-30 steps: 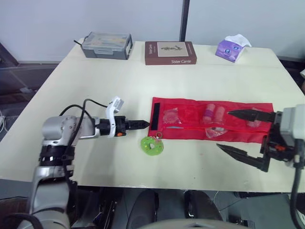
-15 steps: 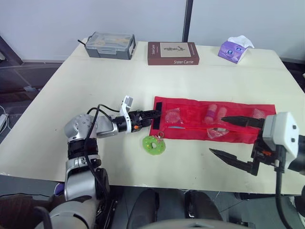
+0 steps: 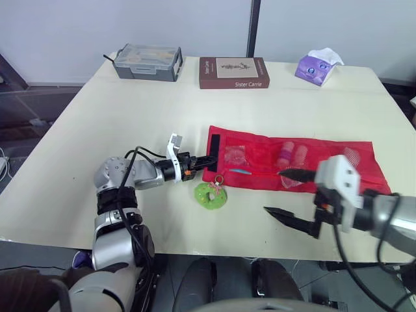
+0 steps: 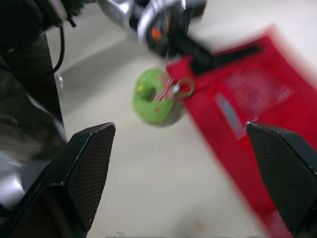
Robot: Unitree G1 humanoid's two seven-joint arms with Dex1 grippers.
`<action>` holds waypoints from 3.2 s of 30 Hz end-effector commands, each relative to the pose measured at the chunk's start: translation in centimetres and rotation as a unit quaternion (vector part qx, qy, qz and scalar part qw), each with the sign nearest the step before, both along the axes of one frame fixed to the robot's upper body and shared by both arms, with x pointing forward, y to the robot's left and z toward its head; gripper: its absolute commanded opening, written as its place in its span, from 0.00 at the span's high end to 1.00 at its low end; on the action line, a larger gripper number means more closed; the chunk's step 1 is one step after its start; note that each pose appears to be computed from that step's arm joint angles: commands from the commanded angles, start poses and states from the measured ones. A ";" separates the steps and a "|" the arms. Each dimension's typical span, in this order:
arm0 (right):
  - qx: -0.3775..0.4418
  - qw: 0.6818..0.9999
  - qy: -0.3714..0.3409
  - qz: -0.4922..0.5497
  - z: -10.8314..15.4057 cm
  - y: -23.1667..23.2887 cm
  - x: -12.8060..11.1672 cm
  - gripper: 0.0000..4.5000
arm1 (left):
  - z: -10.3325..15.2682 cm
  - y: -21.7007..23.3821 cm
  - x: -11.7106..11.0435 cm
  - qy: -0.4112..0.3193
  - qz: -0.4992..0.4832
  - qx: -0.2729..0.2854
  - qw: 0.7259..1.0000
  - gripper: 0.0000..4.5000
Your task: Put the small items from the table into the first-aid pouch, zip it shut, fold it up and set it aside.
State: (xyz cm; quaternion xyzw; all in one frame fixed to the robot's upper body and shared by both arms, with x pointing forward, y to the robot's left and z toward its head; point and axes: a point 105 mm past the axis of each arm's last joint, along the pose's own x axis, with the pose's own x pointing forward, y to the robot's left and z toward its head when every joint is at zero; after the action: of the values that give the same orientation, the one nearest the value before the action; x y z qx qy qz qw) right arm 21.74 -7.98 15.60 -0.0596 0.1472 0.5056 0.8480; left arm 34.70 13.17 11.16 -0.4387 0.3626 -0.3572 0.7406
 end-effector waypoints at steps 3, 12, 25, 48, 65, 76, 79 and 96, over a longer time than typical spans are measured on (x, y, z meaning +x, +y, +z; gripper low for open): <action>0.020 0.996 0.088 -0.008 -2.6 3.2 0.8 0.00 | 2.1 -0.8 0.2 -0.025 -0.008 -0.022 0.999 0.99; 0.073 0.981 0.174 -0.044 -4.3 7.1 3.2 0.00 | 2.8 -2.2 -0.2 -0.031 -0.012 -0.024 0.999 0.99; 0.067 0.978 0.169 -0.102 -4.5 6.3 5.7 0.98 | 3.7 -2.4 -0.6 -0.061 -0.004 0.002 0.998 1.00; -0.127 0.830 0.074 -0.538 -1.1 -24.4 1.2 0.99 | 0.5 7.9 1.3 -0.075 0.085 0.155 0.982 1.00; -0.198 0.822 0.079 -0.528 -1.7 -25.9 -0.4 0.99 | 0.8 9.0 2.3 -0.104 0.083 0.171 0.976 1.00; -0.143 0.868 0.018 -0.476 0.4 -23.9 0.1 0.25 | 2.2 10.9 1.7 -0.192 0.137 0.218 0.947 0.49; -0.092 0.901 -0.055 -0.420 2.9 -21.3 -0.5 0.00 | 5.4 12.5 1.9 -0.298 0.202 0.257 0.897 0.19; 0.075 0.925 0.087 -0.362 -2.9 -14.4 -5.6 0.00 | 8.9 1.4 -10.6 -0.563 -0.247 0.130 0.778 0.01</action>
State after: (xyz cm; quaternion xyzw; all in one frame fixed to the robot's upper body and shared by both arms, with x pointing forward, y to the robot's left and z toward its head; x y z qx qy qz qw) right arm 17.22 -22.62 12.71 0.0831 0.1885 0.1887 0.9602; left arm 24.85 14.33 19.47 0.0257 0.0335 -0.6457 0.7624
